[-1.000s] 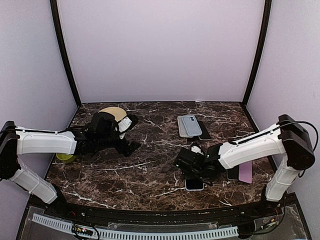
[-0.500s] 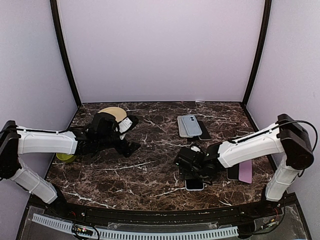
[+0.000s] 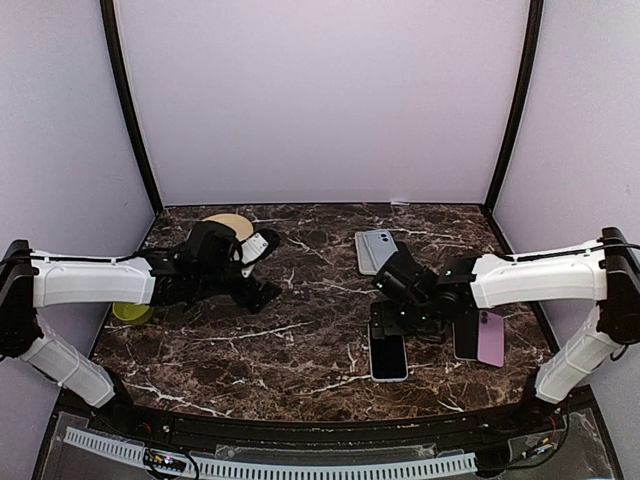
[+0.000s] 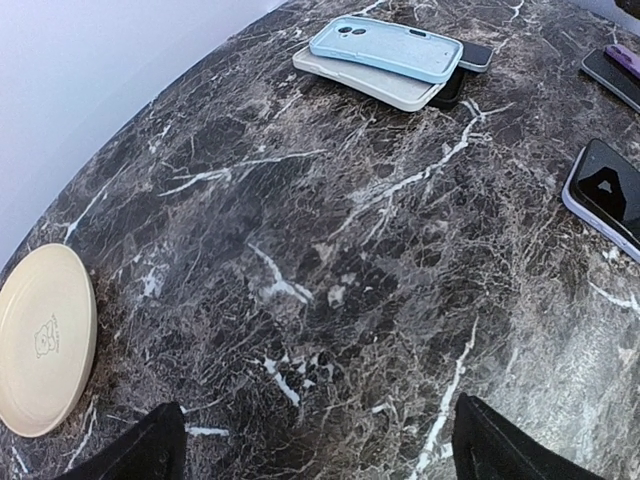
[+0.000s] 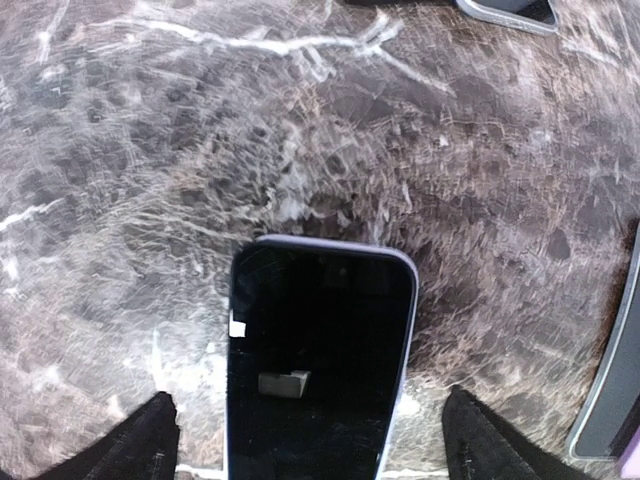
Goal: Put the phone into the phone case
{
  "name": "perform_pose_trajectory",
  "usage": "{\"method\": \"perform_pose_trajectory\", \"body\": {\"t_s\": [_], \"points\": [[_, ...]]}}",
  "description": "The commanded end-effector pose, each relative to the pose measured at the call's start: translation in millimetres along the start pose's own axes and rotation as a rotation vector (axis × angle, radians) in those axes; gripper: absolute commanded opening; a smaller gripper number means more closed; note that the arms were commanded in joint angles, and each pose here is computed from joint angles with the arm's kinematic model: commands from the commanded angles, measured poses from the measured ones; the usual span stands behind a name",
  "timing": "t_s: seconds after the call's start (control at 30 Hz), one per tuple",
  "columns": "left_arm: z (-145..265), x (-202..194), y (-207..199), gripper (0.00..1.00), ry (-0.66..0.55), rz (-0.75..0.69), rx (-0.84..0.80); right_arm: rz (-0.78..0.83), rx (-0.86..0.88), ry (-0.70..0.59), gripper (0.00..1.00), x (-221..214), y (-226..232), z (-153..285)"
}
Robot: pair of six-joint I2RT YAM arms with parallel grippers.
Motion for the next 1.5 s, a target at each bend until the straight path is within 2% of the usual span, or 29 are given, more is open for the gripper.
{"method": "perform_pose_trajectory", "body": {"t_s": [0.0,0.03,0.07,0.17,0.27,0.3,0.4,0.7,0.87,1.07,1.17,1.33,1.47], "points": [[14,34,-10,0.92,0.039,0.107,-0.062,0.012,0.07,0.08,0.8,2,-21,-1],[19,54,-18,0.87,0.006,0.132,-0.116,0.001,0.099,0.081,0.75,4,-24,-2],[17,57,-27,0.86,0.029,0.2,-0.176,-0.008,0.125,0.083,0.69,6,-27,-4],[17,85,-67,0.82,-0.01,0.306,-0.32,-0.009,0.186,0.087,0.58,10,-34,-6],[-1,93,-102,0.75,-0.022,0.467,-0.438,-0.012,0.207,0.102,0.51,9,-41,-12],[-5,93,-113,0.7,-0.005,0.528,-0.463,-0.011,0.212,0.107,0.5,8,-43,-13],[-35,84,-137,0.57,0.053,0.628,-0.463,-0.017,0.225,0.111,0.44,5,-51,-18],[-91,61,-171,0.49,0.178,0.84,-0.401,-0.007,0.282,0.153,0.33,-4,-59,-31],[-100,58,-180,0.38,0.247,0.866,-0.396,-0.009,0.284,0.197,0.26,-15,-62,-42],[-110,54,-189,0.36,0.317,0.832,-0.377,-0.031,0.263,0.225,0.19,-23,-68,-46],[-116,43,-193,0.34,0.393,0.836,-0.353,-0.038,0.233,0.225,0.18,-27,-72,-47],[-119,40,-194,0.31,0.423,0.828,-0.345,-0.041,0.198,0.225,0.16,-34,-78,-48],[-128,27,-198,0.26,0.507,0.849,-0.35,0.001,0.144,0.213,0.16,-30,-77,-46]]}}
Point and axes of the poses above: each gripper's point midway between its finger pads, its own z axis back along the fingers, its own y axis along the line the jaws close on, x = y × z, the point moved 9 cm from there along z, back along the fingers, and after that the axes turned 5 degrees about -z, right-handed, at the moved point
